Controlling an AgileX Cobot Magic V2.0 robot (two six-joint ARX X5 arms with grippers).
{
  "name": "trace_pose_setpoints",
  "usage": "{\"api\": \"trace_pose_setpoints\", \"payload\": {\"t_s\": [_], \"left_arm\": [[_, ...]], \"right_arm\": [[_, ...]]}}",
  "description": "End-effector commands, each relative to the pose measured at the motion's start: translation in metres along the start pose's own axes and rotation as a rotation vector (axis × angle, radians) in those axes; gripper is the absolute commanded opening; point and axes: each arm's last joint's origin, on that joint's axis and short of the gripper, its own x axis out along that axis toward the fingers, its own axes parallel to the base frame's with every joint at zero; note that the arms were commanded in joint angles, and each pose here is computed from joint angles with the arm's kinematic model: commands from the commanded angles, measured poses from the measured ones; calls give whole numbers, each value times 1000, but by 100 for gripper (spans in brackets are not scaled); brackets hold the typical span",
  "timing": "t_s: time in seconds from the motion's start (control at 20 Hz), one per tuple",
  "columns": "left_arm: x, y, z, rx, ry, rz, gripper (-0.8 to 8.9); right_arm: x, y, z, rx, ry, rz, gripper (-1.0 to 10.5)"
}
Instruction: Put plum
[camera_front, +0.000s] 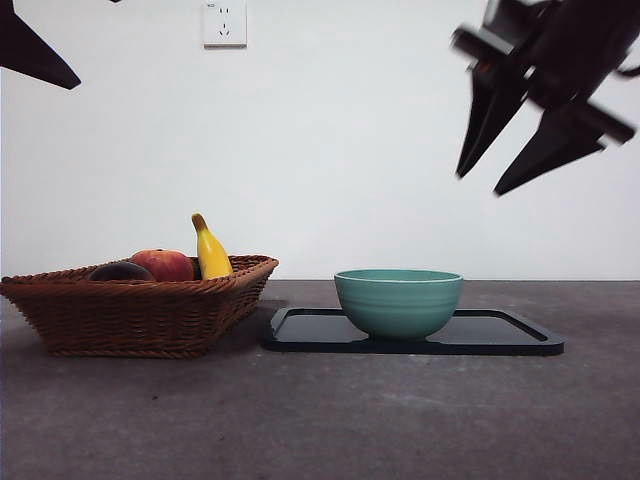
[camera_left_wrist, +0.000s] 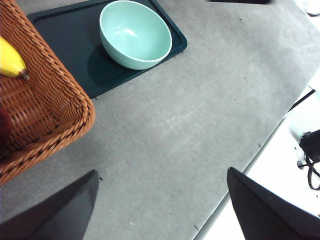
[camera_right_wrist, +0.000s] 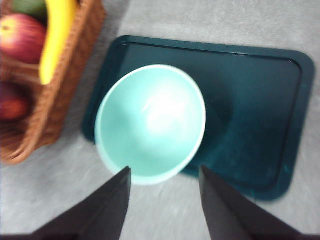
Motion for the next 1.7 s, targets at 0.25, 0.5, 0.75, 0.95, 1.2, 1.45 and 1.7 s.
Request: {"api": "trace_pose_setpoints", "payload": {"t_s": [0.25,0.5,0.75,0.95,1.2,1.45,1.7], "left_arm": [[0,-1,3,20,-7,-10,405],[0,-1,3,20,-7,-10,404],[0,-1,3,19,-6,-10,405],[0,-1,3,19,-6,-10,404],[0,-1,3,19,-6,-10,404],[0,-1,3,19,-6,-10,405],[0,-1,3,19,-6,-10,404]], "right_arm": [[54,-12,22,-19,82,-63,218],[87,-22,16,-7,141,-80,218],[100,-25,16,-15,133,-76,136],[100,-24,17,-22,114,-73,12],[76,-11,28,-48,36,-50,12],[3,26,25,-143,-41,1,12],[-31,48,-17,-230,20,6,12]]}}
